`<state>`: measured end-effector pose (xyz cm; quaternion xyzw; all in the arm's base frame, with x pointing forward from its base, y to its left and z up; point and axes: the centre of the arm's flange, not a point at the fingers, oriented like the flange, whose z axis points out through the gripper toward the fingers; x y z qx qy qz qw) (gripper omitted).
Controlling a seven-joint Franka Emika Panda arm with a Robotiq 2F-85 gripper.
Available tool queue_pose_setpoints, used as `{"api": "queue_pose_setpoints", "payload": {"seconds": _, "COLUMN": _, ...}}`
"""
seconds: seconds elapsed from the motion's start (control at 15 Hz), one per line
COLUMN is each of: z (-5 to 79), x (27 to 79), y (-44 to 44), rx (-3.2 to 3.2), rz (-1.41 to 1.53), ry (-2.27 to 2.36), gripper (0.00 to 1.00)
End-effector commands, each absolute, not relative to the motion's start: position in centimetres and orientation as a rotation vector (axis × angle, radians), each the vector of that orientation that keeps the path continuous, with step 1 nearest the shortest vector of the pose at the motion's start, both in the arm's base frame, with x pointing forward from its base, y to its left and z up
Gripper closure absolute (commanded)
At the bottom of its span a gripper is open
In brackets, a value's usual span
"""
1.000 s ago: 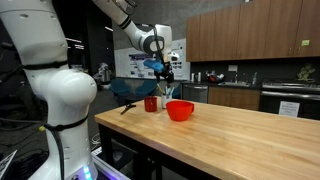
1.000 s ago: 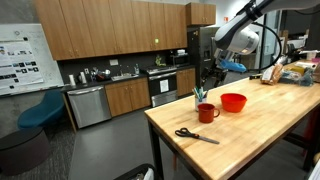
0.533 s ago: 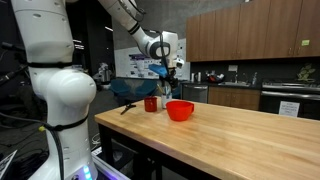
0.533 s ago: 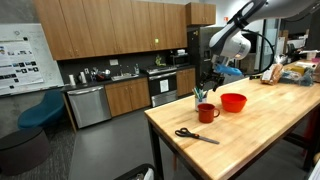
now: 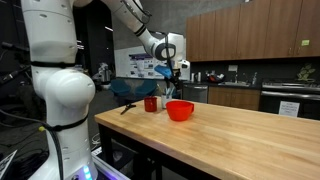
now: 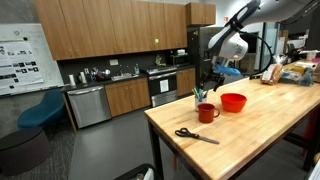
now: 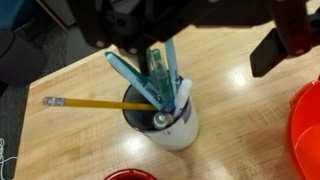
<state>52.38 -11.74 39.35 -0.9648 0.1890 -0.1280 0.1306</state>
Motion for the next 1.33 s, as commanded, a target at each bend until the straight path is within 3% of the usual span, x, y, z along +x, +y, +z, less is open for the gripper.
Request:
{"api": "queue_pose_setpoints", "payload": {"seconds": 0.0, "z": 39.03, "x": 53.06, "y": -12.04, "rx": -2.776, "rz": -0.331, "ry": 0.572, "gripper": 0.18}}
{"api": "queue_pose_setpoints", "payload": {"seconds": 0.53, "z": 38.56, "x": 52.74, "y": -12.07, "rx": -2.774, "rz": -0.296, "ry": 0.579, "gripper": 0.78}}
{"api": "queue_pose_setpoints", "payload": {"seconds": 0.8, "z": 38.87, "x": 52.53, "y": -11.84, "rx": -2.773, "rz": -0.297, "ry": 0.570, "gripper": 1.00}}
{"api": "queue_pose_setpoints", "payload": {"seconds": 0.93, "z": 39.10, "x": 52.44, "y": -11.68, "rx": -2.773, "rz": -0.302, "ry": 0.564, "gripper": 1.00}}
{"api": "queue_pose_setpoints", "payload": {"seconds": 1.0, "z": 39.21, "x": 52.40, "y": -11.61, "rx": -2.774, "rz": -0.306, "ry": 0.561, "gripper": 0.79}}
{"api": "queue_pose_setpoints", "payload": {"seconds": 1.27, "z": 39.50, "x": 52.16, "y": -11.38, "rx": -2.771, "rz": -0.319, "ry": 0.564, "gripper": 0.57}}
